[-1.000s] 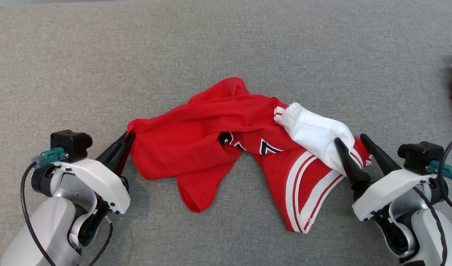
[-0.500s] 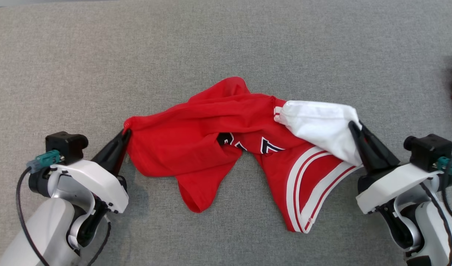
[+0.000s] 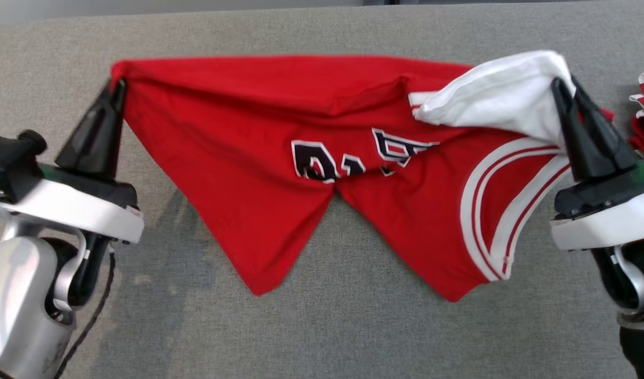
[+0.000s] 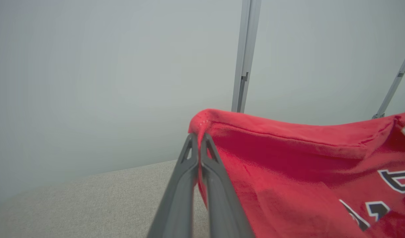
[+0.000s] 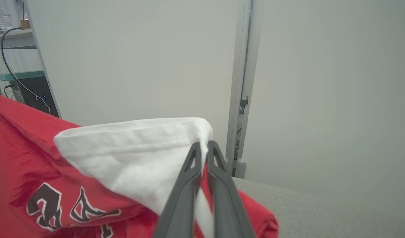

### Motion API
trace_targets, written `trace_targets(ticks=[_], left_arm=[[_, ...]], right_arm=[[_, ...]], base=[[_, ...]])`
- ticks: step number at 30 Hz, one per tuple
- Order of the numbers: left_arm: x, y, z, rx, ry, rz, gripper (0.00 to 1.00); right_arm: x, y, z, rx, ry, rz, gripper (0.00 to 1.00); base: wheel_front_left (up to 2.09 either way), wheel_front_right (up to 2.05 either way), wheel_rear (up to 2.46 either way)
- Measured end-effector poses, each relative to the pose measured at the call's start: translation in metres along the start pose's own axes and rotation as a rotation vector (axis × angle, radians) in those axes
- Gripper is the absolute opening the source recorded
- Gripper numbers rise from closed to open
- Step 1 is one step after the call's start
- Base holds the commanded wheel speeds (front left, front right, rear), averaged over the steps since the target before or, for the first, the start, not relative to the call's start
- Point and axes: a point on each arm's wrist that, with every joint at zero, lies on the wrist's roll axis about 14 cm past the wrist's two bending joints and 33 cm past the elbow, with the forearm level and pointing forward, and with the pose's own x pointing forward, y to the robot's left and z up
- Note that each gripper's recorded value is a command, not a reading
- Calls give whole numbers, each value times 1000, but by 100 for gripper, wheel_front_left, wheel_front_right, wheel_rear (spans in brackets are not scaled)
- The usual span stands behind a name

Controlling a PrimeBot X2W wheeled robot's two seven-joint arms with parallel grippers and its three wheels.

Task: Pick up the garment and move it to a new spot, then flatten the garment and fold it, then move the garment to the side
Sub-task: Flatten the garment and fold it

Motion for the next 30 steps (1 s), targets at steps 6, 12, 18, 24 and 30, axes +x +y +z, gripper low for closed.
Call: trace_targets(ticks=[6, 12, 18, 24, 30], left_arm=[[1, -7, 59, 76, -173, -13, 0], [-7, -17, 114, 135, -335, -22, 0], [-26, -27, 167, 185, -502, -22, 0], [-45, -35, 201, 225, -600, -22, 0], [-56, -40, 213, 232, -631, -24, 0]], right_arm=[[2, -5, 51, -72, -138, -3, 0], [-2, 0, 102, -142, -281, 15, 0], [-15, 8, 144, -203, -405, 24, 0], [-28, 11, 171, -231, -465, 16, 0], [-34, 13, 181, -231, -484, 14, 0]], base=[[0, 0, 0], [0, 0, 0], [0, 0, 0], [0, 0, 0], [0, 0, 0]])
